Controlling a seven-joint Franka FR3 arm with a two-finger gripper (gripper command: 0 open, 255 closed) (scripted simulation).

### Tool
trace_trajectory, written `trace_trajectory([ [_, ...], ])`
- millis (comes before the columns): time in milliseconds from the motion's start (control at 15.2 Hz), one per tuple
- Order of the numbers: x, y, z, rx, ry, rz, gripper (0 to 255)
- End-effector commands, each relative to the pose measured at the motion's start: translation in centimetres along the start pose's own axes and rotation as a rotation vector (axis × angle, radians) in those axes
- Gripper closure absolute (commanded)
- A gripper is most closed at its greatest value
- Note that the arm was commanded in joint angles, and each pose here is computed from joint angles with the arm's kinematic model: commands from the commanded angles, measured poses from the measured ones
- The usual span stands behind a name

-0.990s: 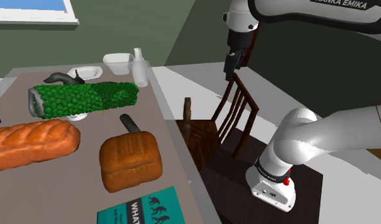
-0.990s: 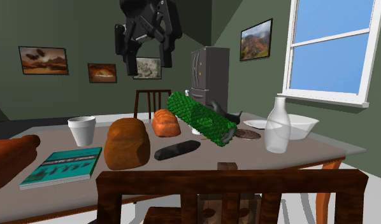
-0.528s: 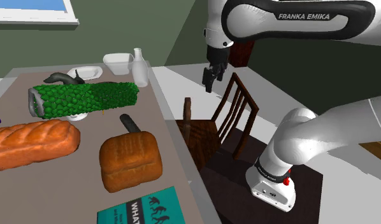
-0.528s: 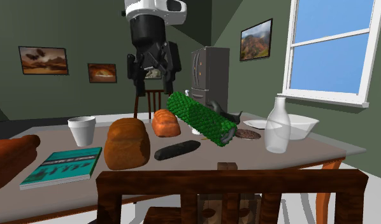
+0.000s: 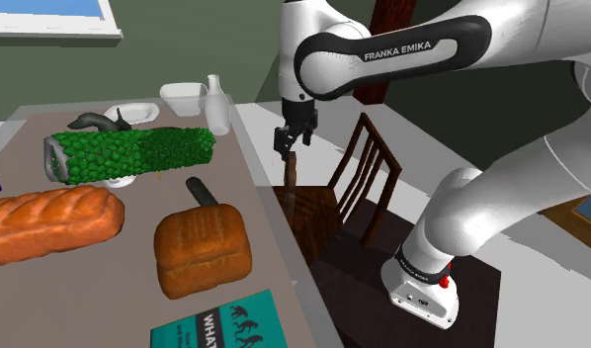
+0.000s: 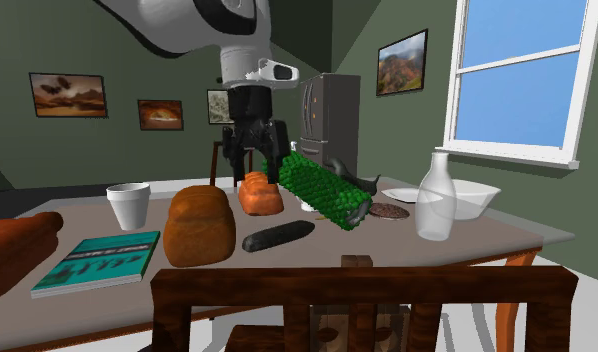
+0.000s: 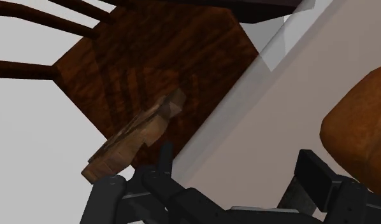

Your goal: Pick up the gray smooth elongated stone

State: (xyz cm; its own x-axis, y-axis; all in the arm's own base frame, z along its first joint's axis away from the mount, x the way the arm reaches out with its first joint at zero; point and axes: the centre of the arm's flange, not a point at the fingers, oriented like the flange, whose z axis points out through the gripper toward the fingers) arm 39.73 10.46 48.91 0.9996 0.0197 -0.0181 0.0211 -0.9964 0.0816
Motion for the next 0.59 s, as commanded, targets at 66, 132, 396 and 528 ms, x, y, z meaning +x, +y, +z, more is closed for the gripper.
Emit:
trace_trajectory([
  [66,2.5,-2.1,2.2,0.015,0.005,0.023,0],
  [132,3.3,-2.8,2.9,0.02,0.007,0.03,0],
  [396,6.8,-5.3,5.6,0.039,0.013,0.06,0],
  [528,8.6,-6.5,6.9,0.048,0.015,0.074,0],
])
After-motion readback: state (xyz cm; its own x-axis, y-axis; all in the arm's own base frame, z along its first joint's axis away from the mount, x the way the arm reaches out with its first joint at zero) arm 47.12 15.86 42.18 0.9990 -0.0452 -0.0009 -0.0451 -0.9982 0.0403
